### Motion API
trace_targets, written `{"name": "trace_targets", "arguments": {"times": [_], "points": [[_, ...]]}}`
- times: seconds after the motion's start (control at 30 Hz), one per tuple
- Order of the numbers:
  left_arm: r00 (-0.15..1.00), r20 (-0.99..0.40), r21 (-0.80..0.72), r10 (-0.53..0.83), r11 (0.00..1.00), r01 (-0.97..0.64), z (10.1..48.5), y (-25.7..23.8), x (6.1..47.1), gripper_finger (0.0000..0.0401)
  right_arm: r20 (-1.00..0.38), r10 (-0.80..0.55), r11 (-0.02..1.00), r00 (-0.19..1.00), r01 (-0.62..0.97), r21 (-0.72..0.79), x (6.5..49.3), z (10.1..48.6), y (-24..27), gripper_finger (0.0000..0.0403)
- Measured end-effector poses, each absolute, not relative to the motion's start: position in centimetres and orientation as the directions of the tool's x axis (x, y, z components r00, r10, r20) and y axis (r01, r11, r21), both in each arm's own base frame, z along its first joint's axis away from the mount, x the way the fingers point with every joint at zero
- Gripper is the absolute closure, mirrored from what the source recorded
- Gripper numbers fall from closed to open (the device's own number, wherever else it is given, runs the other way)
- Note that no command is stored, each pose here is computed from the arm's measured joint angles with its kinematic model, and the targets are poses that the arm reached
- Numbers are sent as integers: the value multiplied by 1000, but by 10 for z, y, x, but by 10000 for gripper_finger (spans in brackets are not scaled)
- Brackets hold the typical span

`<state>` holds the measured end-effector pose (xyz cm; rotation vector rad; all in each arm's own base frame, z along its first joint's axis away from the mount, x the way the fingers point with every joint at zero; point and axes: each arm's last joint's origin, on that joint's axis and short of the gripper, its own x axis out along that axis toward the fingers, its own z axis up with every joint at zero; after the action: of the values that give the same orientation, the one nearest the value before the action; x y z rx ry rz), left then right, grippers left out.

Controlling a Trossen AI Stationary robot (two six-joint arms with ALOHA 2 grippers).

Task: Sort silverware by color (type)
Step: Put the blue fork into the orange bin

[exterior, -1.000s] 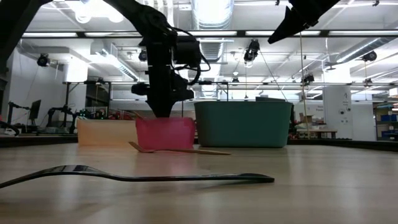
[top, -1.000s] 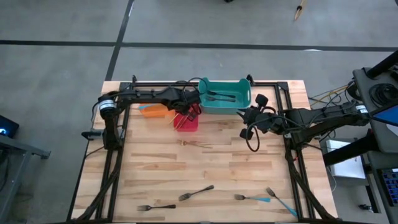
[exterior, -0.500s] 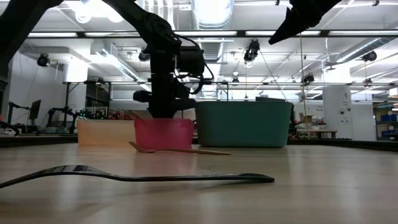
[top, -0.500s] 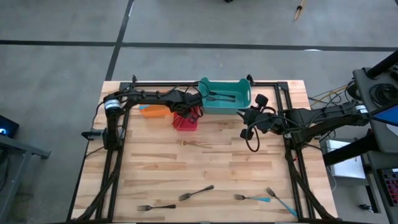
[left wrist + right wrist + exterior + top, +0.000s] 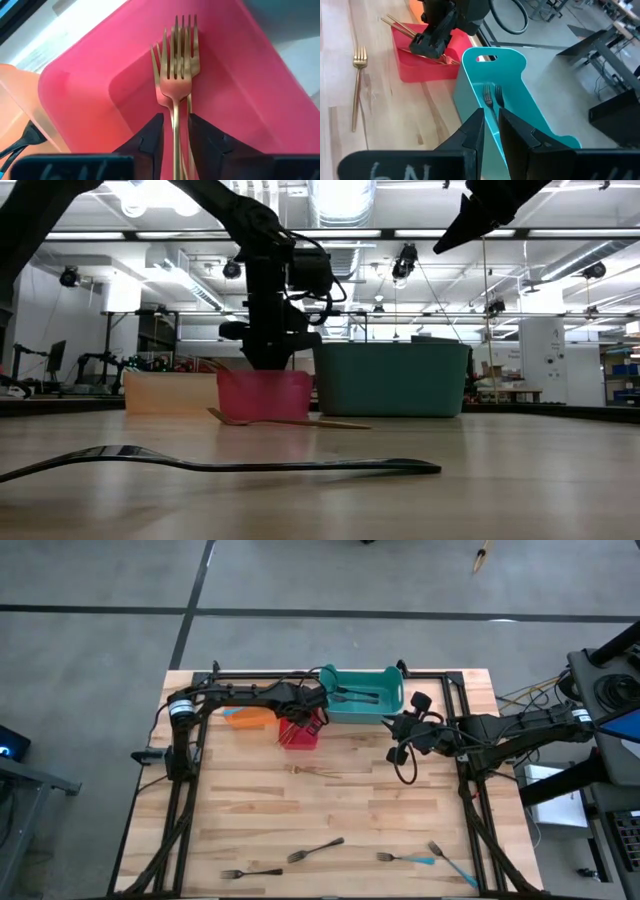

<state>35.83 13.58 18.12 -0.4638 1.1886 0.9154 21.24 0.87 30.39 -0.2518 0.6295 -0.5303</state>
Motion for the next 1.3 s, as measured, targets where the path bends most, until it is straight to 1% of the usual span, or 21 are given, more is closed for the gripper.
{"name": "trace_targets", "arguments": {"times": [0.1,0.2,0.3,0.43,0.6,0.8,0.93,1.07,1.17,1.3], "points": [[78,-928,165,365,587,-792,185,134,359,319,-504,-543,839,672,411,-356,211,303,9,355],[65,-914,206,401,595,-777,192,129,362,313,-525,-545,839,654,438,-325,209,300,8,355],[42,-897,265,440,612,-745,198,120,365,312,-559,-525,843,642,483,-237,207,297,9,355],[23,-860,347,511,616,-707,205,103,367,312,-630,-419,871,653,484,-78,205,293,12,355],[34,-818,419,574,635,-649,217,82,367,313,-679,-280,881,679,463,100,208,290,17,355],[57,-783,458,619,637,-620,245,64,353,313,-729,-180,879,660,441,182,216,280,31,355],[115,-764,450,635,652,-610,265,47,345,313,-764,-104,874,637,425,235,221,273,40,355],[204,-751,416,628,690,-592,282,22,337,313,-793,-19,864,609,409,293,224,266,50,355],[284,-743,379,606,731,-568,287,-5,334,313,-811,74,849,581,390,357,225,262,60,355],[425,-718,305,551,798,-520,290,-46,330,313,-828,173,818,533,391,422,222,258,77,355]]}}
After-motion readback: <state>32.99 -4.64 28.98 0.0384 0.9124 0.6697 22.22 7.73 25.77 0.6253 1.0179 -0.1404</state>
